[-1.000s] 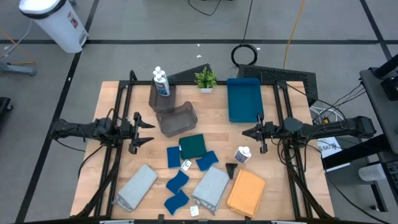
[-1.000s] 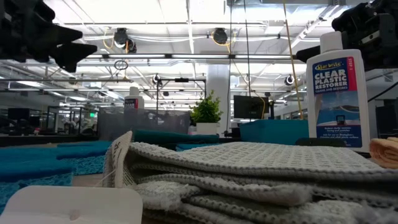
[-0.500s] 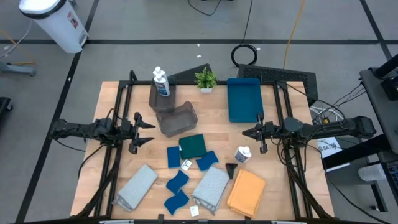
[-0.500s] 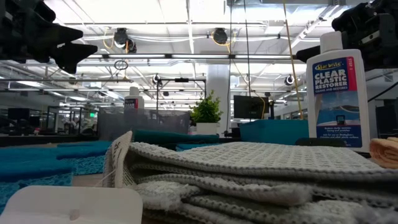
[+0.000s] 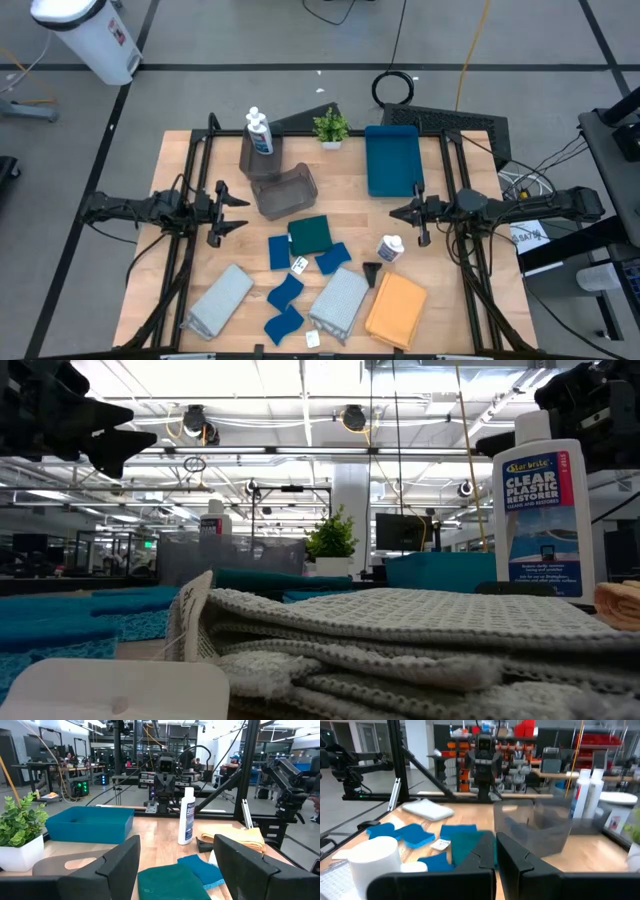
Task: Pick & Place Kitchen Items
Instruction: Put the white restorer into the top black bin
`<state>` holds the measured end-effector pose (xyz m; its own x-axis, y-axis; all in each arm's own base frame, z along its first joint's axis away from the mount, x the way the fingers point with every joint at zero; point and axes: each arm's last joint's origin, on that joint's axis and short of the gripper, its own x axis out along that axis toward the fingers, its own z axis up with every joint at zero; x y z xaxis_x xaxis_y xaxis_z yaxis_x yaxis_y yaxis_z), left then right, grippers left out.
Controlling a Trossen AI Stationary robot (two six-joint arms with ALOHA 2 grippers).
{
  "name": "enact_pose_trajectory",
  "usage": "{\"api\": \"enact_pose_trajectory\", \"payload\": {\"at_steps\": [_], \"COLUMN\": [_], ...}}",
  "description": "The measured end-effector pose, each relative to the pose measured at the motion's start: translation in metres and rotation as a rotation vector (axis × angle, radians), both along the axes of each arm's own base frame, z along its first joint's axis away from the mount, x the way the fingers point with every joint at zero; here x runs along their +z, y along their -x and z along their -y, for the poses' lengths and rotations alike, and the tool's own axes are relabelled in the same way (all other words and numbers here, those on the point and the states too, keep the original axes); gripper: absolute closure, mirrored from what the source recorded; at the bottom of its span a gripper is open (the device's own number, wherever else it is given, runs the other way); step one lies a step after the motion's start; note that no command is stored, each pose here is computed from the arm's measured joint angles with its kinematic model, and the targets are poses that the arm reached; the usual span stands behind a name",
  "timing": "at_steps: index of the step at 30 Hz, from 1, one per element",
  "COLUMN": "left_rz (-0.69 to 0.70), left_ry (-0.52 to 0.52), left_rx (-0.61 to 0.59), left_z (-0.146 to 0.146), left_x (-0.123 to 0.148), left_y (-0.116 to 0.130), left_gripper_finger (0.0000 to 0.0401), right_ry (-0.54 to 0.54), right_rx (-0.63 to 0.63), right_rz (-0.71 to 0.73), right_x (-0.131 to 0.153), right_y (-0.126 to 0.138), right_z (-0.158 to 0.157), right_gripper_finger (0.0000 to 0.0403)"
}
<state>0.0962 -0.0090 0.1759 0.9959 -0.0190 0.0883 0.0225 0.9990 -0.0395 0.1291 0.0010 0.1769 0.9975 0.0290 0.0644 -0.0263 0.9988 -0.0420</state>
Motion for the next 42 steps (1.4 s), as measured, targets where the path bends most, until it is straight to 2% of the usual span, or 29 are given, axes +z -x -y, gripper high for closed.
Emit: {"api": "enact_pose_trajectory", "payload": {"at_steps": [3, 8, 15, 21, 25, 27, 32, 35, 39, 42], "left_rz": [0.000, 0.000, 0.000, 0.000, 0.000, 0.000, 0.000, 0.000, 0.000, 0.000], "left_ry": [0.000, 0.000, 0.000, 0.000, 0.000, 0.000, 0.000, 0.000, 0.000, 0.000], "left_rx": [0.000, 0.000, 0.000, 0.001, 0.001, 0.000, 0.000, 0.001, 0.000, 0.000], "left_z": [0.000, 0.000, 0.000, 0.000, 0.000, 0.000, 0.000, 0.000, 0.000, 0.000], "left_x": [0.000, 0.000, 0.000, 0.000, 0.000, 0.000, 0.000, 0.000, 0.000, 0.000], "left_y": [0.000, 0.000, 0.000, 0.000, 0.000, 0.000, 0.000, 0.000, 0.000, 0.000], "left_gripper_finger": [0.0146, 0.0146, 0.0146, 0.0146, 0.0146, 0.0146, 0.0146, 0.0146, 0.0146, 0.0146], "right_ry": [0.024, -0.099, -0.202, -0.208, -0.270, -0.218, -0.194, -0.172, -0.174, -0.205], "right_rx": [0.000, 0.020, 0.064, 0.067, 0.088, 0.064, 0.100, 0.186, 0.211, 0.221], "right_rz": [0.086, 0.251, 0.458, 0.466, 0.446, 0.425, 0.409, 0.425, 0.467, 0.431], "right_x": [0.008, 0.024, 0.043, 0.043, 0.042, 0.040, 0.038, 0.040, 0.043, 0.041], "right_y": [0.001, 0.005, 0.013, 0.014, 0.013, 0.011, 0.007, 0.007, 0.008, 0.005], "right_z": [0.000, 0.000, 0.000, 0.000, 0.000, 0.000, -0.002, -0.006, -0.009, -0.009], "right_gripper_finger": [0.0403, 0.0403, 0.0403, 0.0403, 0.0399, 0.0388, 0.0325, 0.0267, 0.0180, 0.0121]}}
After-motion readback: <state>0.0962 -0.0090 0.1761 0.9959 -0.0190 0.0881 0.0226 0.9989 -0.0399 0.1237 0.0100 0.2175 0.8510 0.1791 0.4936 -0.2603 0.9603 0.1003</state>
